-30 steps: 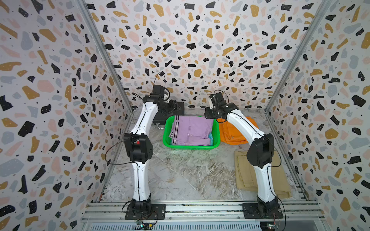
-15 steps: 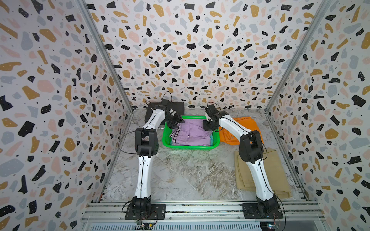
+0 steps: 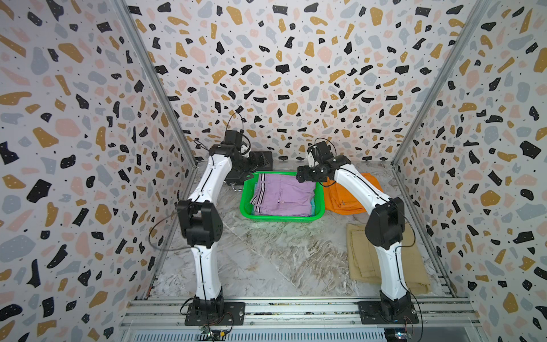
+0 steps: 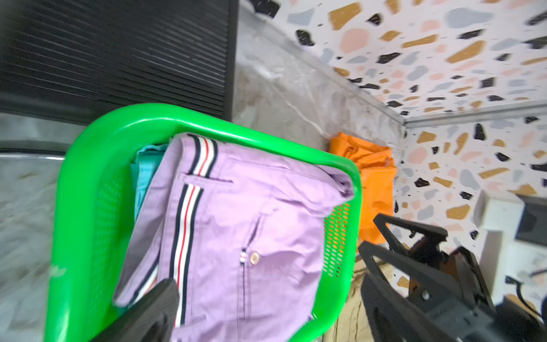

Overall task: Put the folded long pants in the basket
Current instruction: Place the long pant in the basket, then adjust the basket at the center of the board, then move the long pant to the center of the board, then pick up the long pant at the center of the board, then place the long pant in the basket.

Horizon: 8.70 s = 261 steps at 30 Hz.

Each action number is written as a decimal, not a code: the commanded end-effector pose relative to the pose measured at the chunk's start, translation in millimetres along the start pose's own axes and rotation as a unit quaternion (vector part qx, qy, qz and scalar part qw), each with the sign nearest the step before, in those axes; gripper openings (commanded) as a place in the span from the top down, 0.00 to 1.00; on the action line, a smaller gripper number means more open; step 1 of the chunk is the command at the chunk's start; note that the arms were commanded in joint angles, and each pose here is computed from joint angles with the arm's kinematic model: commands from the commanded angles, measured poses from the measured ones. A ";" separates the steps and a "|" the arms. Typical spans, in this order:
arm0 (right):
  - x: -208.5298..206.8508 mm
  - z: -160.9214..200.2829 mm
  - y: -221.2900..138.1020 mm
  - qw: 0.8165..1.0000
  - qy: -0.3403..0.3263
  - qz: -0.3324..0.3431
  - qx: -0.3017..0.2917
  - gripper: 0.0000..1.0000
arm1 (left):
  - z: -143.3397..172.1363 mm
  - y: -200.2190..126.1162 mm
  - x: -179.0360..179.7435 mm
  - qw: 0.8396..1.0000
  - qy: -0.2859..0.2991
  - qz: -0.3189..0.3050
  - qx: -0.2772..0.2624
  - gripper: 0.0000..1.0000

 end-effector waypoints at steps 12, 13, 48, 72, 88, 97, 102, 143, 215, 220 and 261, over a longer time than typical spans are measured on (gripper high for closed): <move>-41.2 64.0 -182.6 0.993 0.024 0.026 -0.109 0.00 | 257.7 -15.7 1.4 0.998 -0.010 0.052 0.036 0.00; -46.1 70.1 -185.9 0.993 0.029 0.032 -0.109 0.00 | 268.0 -9.0 6.4 0.998 -0.012 0.056 0.038 0.00; -112.3 119.0 -214.0 0.971 0.152 0.153 -0.103 0.00 | 364.9 211.6 -82.4 0.925 0.173 0.009 0.337 0.07; -113.4 123.9 -217.3 0.970 0.158 0.152 -0.105 0.00 | 414.9 279.4 -117.9 0.883 0.184 0.046 0.430 0.74; -118.4 138.6 -208.8 0.974 0.143 0.165 -0.066 0.00 | 360.7 140.7 -39.7 0.907 0.199 -0.002 0.371 1.00; -124.6 173.4 -169.3 0.975 0.178 0.130 0.013 0.00 | 360.4 57.7 25.5 0.916 0.181 -0.083 0.349 1.00; -121.8 211.5 -131.3 0.970 0.226 0.048 0.076 0.02 | 343.4 41.6 37.8 0.933 0.160 -0.099 0.306 1.00; -65.9 233.6 -126.6 0.949 0.224 -0.138 0.172 1.00 | 294.7 -8.6 -0.2 0.947 0.149 -0.072 0.276 1.00; -74.1 54.4 79.4 0.968 0.174 -0.092 0.153 1.00 | 34.6 96.0 96.9 0.965 -0.012 -0.158 0.211 1.00; -83.6 69.8 88.4 0.966 0.174 -0.055 0.182 1.00 | 30.3 111.8 116.5 0.959 -0.020 -0.185 0.213 1.00; -51.1 61.3 130.8 0.982 0.093 -0.018 0.163 0.83 | 7.9 157.1 96.0 0.984 -0.063 -0.069 0.153 0.65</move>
Point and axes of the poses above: each gripper's point midway between its finger pads, its own y axis out along the fingers, its own x axis along the line the jaws close on, z = x × y, the point moved 8 cm from there along -y, back along the fingers, and after that the axes turned 1 degree about y, right-handed, at the moved point
